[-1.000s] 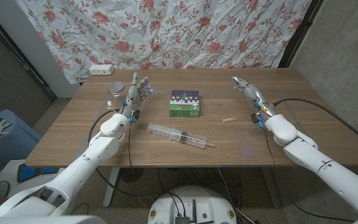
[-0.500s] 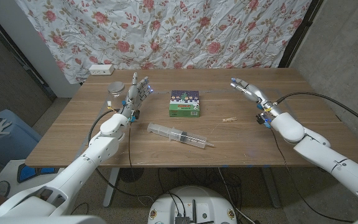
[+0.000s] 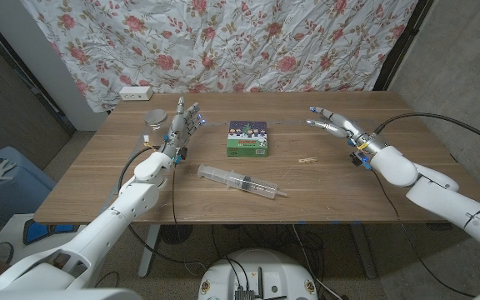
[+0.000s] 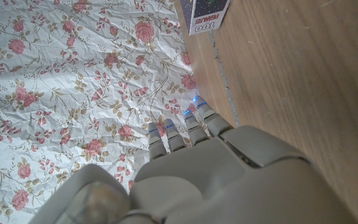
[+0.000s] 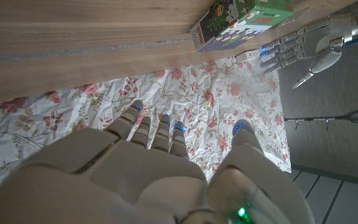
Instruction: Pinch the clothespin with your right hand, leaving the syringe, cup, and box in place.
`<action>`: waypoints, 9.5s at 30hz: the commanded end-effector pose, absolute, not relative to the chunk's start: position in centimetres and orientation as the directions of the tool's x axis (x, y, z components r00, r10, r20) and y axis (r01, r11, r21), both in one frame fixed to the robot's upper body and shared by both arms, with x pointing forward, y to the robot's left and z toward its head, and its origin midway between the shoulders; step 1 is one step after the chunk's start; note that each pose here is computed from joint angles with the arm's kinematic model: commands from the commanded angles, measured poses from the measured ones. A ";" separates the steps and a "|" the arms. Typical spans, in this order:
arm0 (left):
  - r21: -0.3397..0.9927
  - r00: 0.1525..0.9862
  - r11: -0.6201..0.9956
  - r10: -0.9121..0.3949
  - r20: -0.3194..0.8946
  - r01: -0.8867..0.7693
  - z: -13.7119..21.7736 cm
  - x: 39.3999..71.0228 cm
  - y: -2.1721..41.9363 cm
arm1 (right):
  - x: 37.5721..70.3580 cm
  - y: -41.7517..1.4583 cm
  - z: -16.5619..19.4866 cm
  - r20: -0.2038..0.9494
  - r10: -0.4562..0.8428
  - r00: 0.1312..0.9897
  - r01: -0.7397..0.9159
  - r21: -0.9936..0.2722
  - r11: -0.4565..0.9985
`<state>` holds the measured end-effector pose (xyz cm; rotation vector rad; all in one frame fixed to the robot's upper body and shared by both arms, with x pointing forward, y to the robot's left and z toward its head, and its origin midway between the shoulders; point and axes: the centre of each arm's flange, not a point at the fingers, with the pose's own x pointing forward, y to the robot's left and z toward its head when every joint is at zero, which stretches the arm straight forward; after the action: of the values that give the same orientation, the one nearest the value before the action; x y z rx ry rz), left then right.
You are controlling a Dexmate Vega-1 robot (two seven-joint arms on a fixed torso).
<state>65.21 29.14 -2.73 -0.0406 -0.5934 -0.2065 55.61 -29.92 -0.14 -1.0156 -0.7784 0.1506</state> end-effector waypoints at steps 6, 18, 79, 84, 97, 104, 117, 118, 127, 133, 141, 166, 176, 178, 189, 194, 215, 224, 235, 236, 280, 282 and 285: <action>0.021 0.809 0.979 -0.181 0.559 0.205 -2.7 65.2 29.2 | 54.5 -29.7 1.0 0.404 0.464 0.788 0.284 -0.908 0.308; 0.021 0.809 0.979 -0.181 0.559 0.205 -2.7 65.2 29.2 | 54.3 -28.9 1.7 0.297 0.454 0.840 0.278 -0.954 0.111; 0.021 0.809 0.979 -0.181 0.559 0.205 -2.8 65.2 29.2 | 56.6 -26.4 0.8 0.033 0.284 0.958 0.154 -0.897 -0.415; 0.021 0.809 0.979 -0.181 0.559 0.205 -2.8 65.2 29.2 | 56.8 -26.5 0.4 0.024 0.282 0.959 0.146 -0.895 -0.422; 0.021 0.809 0.979 -0.181 0.559 0.205 -2.8 65.2 29.2 | 57.4 -26.8 -0.8 0.010 0.264 0.964 0.127 -0.893 -0.431; 0.021 0.809 0.979 -0.181 0.559 0.205 -2.8 65.2 29.1 | 57.6 -27.0 -1.1 0.001 0.267 0.964 0.119 -0.896 -0.429; 0.020 0.809 0.979 -0.181 0.559 0.205 -2.9 65.2 29.0 | 57.9 -26.8 -2.0 0.008 0.271 0.962 0.132 -0.887 -0.442; 0.020 0.809 0.979 -0.181 0.559 0.205 -3.0 65.2 29.0 | 57.9 -26.8 -2.0 0.010 0.271 0.963 0.133 -0.888 -0.440; 0.021 0.809 0.979 -0.181 0.559 0.205 -2.8 65.2 29.2 | 58.0 -26.4 -2.1 0.035 0.290 0.956 0.162 -0.889 -0.429; 0.021 0.809 0.979 -0.181 0.559 0.205 -2.8 65.2 29.2 | 58.0 -26.3 -2.1 0.057 0.299 0.952 0.188 -0.884 -0.429; 0.020 0.809 0.979 -0.181 0.559 0.205 -2.9 65.2 29.0 | 58.2 -26.3 -2.1 0.076 0.302 0.950 0.208 -0.878 -0.431; 0.020 0.809 0.979 -0.181 0.559 0.205 -2.8 65.2 29.1 | 58.6 -26.3 -2.3 0.171 0.298 0.939 0.276 -0.892 -0.358; 0.020 0.809 0.979 -0.181 0.559 0.205 -2.8 65.2 29.1 | 58.9 -27.0 -2.5 0.197 0.289 0.937 0.281 -0.917 -0.285; 0.021 0.809 0.979 -0.181 0.559 0.205 -2.8 65.2 29.1 | 59.0 -27.0 -2.5 0.195 0.285 0.938 0.276 -0.920 -0.279; 0.021 0.809 0.979 -0.181 0.559 0.205 -2.8 65.2 29.1 | 59.1 -27.1 -2.7 0.184 0.298 0.937 0.263 -0.931 -0.252; 0.021 0.809 0.979 -0.181 0.559 0.205 -2.8 65.2 29.1 | 59.3 -27.0 -2.8 0.179 0.308 0.934 0.261 -0.933 -0.248; 0.021 0.809 0.979 -0.181 0.559 0.205 -2.8 65.2 29.1 | 59.5 -27.1 -3.1 0.189 0.315 0.930 0.268 -0.935 -0.233; 0.021 0.809 0.979 -0.181 0.559 0.205 -2.8 65.2 29.1 | 59.4 -27.0 -3.2 0.191 0.319 0.928 0.272 -0.934 -0.233; 0.021 0.809 0.979 -0.181 0.559 0.205 -2.8 65.2 29.1 | 59.3 -26.9 -3.2 0.193 0.325 0.926 0.278 -0.930 -0.239; 0.021 0.809 0.979 -0.181 0.559 0.205 -2.8 65.2 29.1 | 59.3 -26.9 -3.2 0.194 0.322 0.927 0.277 -0.931 -0.238; 0.021 0.809 0.979 -0.181 0.559 0.205 -2.8 65.2 29.1 | 58.3 -27.2 -2.0 0.237 0.328 0.915 0.315 -0.926 -0.208; 0.021 0.809 0.979 -0.181 0.559 0.205 -2.8 65.2 29.1 | 58.2 -27.2 -1.9 0.245 0.327 0.913 0.321 -0.925 -0.203; 0.021 0.809 0.979 -0.181 0.559 0.205 -2.8 65.2 29.1 | 58.1 -27.2 -1.7 0.254 0.325 0.911 0.328 -0.924 -0.195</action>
<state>65.21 29.13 -2.80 -0.0411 -0.5928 -0.2063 58.49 -27.21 -2.32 -1.8137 -0.4691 0.0258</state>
